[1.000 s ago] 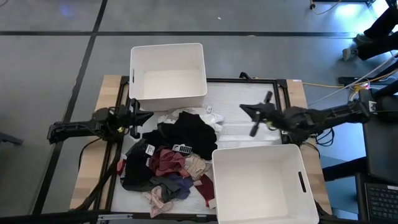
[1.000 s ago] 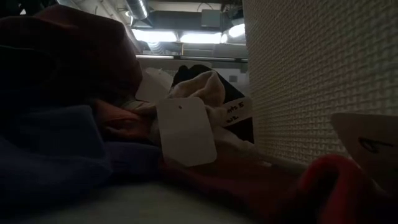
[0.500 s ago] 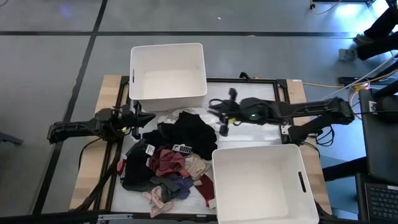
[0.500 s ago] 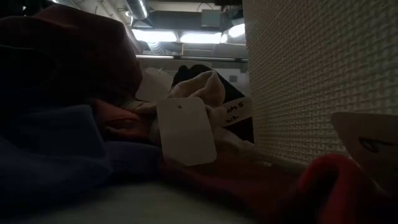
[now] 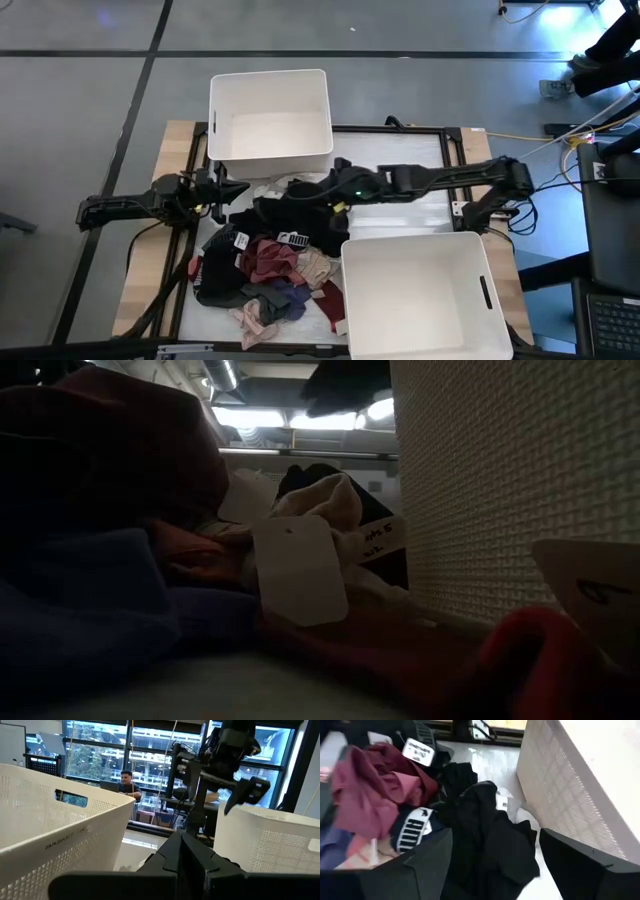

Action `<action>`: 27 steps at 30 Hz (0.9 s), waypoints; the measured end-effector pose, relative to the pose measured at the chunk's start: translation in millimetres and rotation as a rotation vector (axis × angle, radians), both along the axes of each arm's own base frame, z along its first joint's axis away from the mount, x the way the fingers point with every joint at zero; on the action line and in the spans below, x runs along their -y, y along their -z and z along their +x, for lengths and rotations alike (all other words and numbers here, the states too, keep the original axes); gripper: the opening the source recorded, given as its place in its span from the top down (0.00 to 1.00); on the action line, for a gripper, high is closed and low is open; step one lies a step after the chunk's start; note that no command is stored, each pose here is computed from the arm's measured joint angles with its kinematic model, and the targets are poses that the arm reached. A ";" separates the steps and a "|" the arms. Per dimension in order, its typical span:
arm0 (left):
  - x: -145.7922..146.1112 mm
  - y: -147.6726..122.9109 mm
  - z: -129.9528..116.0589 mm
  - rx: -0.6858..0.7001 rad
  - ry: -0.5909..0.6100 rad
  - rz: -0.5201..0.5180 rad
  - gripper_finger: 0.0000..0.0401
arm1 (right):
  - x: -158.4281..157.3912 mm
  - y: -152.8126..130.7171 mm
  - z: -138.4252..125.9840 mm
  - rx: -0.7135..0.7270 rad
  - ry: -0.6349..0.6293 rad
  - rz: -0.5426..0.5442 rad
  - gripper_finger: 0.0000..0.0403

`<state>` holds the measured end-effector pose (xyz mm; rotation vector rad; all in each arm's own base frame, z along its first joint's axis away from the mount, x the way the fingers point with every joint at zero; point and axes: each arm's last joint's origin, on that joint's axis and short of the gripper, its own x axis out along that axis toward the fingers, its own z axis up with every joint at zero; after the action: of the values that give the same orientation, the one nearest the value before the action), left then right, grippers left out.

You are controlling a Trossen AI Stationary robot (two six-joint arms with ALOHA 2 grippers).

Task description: Sort clothes

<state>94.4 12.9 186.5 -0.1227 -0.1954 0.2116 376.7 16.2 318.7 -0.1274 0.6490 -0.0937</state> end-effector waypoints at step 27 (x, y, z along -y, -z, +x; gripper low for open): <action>0.0 -3.8 -0.8 0.023 -0.016 0.072 0.99 | 16.8 88.1 47.8 -0.205 -0.039 0.029 0.37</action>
<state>93.6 13.0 190.3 -0.0521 -0.2267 0.2188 424.5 -0.6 230.5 -0.1220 0.8521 -0.0340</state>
